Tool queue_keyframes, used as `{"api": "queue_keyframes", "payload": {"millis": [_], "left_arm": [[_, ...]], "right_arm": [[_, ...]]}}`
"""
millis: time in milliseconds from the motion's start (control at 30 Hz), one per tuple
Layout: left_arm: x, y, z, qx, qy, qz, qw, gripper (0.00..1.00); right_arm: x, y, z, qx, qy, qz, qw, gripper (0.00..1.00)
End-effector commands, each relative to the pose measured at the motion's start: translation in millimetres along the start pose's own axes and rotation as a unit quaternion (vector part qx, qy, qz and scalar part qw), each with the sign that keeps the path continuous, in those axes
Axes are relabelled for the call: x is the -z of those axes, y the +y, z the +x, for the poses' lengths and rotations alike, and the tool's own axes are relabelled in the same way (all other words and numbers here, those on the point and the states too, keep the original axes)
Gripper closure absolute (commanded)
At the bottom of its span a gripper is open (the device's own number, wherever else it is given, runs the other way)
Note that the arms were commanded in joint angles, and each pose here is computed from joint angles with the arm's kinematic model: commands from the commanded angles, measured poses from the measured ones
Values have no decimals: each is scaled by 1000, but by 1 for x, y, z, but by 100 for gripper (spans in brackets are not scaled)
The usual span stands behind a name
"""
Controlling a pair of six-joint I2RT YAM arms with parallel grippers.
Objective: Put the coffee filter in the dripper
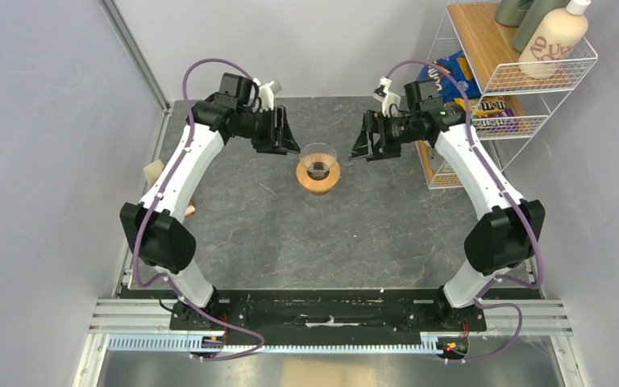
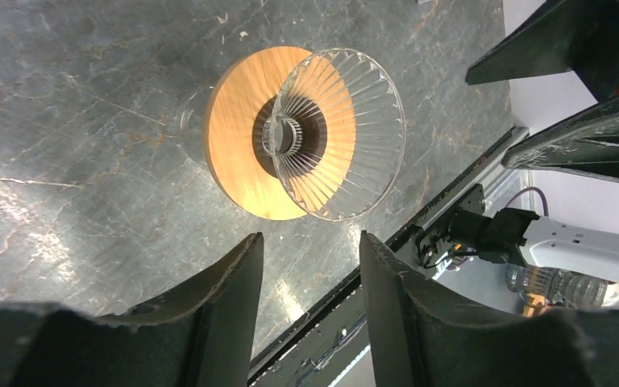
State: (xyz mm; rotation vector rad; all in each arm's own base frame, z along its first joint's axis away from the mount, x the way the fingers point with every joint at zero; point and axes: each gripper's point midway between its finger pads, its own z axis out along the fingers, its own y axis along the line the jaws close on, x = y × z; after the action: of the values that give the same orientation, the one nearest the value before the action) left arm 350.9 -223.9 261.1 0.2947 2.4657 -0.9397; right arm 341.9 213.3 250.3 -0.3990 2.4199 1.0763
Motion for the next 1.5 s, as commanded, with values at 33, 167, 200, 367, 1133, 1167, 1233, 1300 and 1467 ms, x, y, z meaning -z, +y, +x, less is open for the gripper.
{"api": "queue_keyframes", "payload": {"millis": [33, 167, 200, 367, 1133, 1167, 1233, 1300, 1467], "left_arm": [[-11, -5, 7, -3, 21, 33, 999, 49], [-16, -2, 8, 2, 24, 32, 999, 50], [-17, -1, 8, 3, 24, 31, 999, 51], [-23, 2, 8, 10, 26, 32, 999, 52], [-46, 0, 10, 24, 36, 48, 998, 58], [-47, 1, 10, 24, 36, 48, 998, 58], [-49, 2, 11, 25, 37, 48, 998, 60], [-50, 2, 11, 26, 38, 47, 998, 61], [-53, 4, 13, 27, 40, 44, 998, 62]], "right_arm": [[-15, 19, -19, -22, -20, -30, 999, 16], [-28, 19, -18, -26, -15, -35, 999, 19], [-31, 19, -18, -29, -14, -36, 999, 20], [-45, 17, -22, -39, -13, -40, 998, 25], [-68, 16, -20, -40, 4, -41, 998, 45], [-68, 15, -20, -40, 4, -40, 998, 46], [-69, 15, -20, -38, 5, -39, 999, 47], [-68, 15, -20, -39, 5, -39, 998, 48], [-68, 14, -18, -36, 7, -37, 999, 52]]}}
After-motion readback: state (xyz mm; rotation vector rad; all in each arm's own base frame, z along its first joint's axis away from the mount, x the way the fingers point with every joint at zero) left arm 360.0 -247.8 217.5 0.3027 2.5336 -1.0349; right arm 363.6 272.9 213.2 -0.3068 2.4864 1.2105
